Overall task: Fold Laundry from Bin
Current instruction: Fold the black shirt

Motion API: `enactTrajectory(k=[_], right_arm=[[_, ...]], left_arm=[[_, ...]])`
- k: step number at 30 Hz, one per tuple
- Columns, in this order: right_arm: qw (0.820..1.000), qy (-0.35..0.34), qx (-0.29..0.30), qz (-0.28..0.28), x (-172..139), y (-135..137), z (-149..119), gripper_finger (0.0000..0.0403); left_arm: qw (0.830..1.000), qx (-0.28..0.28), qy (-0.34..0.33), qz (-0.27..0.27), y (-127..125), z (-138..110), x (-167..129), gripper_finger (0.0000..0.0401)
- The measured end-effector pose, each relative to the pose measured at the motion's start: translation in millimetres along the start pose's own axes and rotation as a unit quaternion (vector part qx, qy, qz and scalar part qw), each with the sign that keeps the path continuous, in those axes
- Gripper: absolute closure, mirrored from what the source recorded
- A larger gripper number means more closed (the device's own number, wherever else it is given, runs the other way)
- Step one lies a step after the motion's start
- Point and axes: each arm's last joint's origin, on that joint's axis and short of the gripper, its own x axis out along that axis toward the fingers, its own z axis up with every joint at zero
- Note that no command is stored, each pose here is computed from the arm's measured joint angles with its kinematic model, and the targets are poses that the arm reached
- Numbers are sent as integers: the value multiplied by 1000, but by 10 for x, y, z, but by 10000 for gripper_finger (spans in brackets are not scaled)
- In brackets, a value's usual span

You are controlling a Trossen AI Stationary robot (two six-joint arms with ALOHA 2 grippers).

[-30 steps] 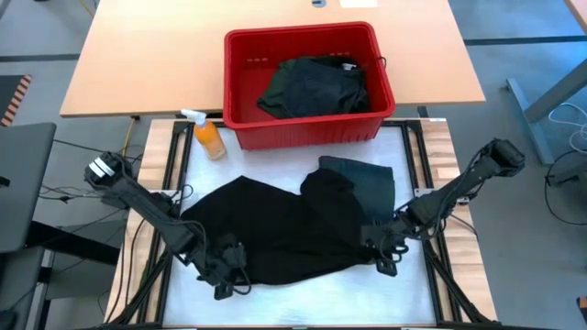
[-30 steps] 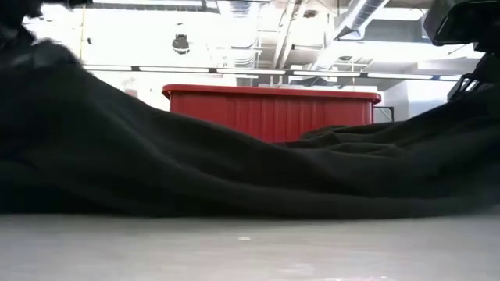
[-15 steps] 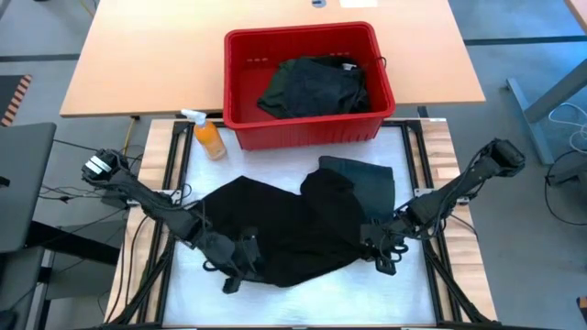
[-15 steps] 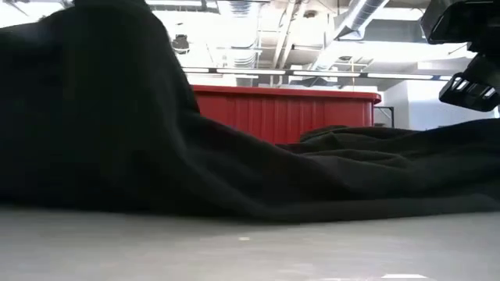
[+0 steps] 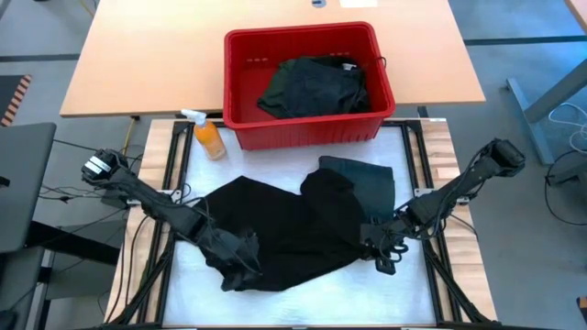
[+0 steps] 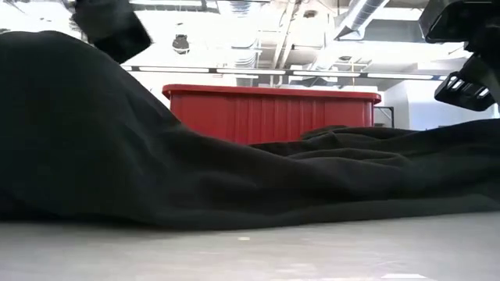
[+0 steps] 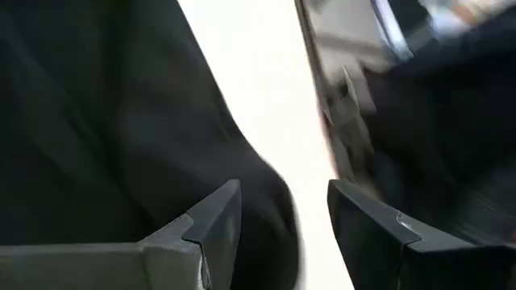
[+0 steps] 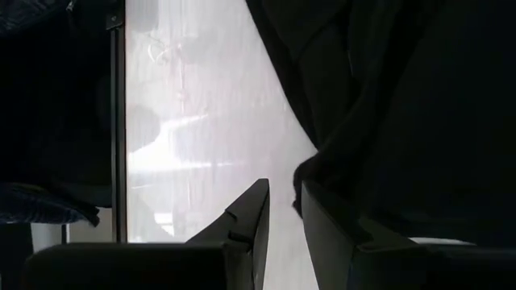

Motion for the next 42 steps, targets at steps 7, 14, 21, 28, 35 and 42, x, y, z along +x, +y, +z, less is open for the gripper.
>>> enactTrajectory(k=[7, 14, 21, 28, 35, 42], right_arm=[[1000, -1, 5, 1, 0, 1, 1, 300], [1000, -3, 5, 3, -1, 5, 6, 300], [1000, -1, 3, 1, -1, 2, 2, 300], [1000, -5, -6, -5, -1, -4, 5, 300], [1000, -6, -7, -5, -1, -3, 6, 300], [1000, -6, -7, -5, -1, -3, 7, 300]], left_arm=[[980, 70, -113, 148, 344, 247, 113, 227], [983, 42, -71, 166, 798, 141, 574, 227], [988, 25, -59, 140, 904, 47, 785, 227], [982, 16, -58, 179, 951, 10, 811, 227], [981, 3, -56, 185, 986, -36, 877, 227], [985, -13, -53, 164, 1035, -130, 1033, 232]])
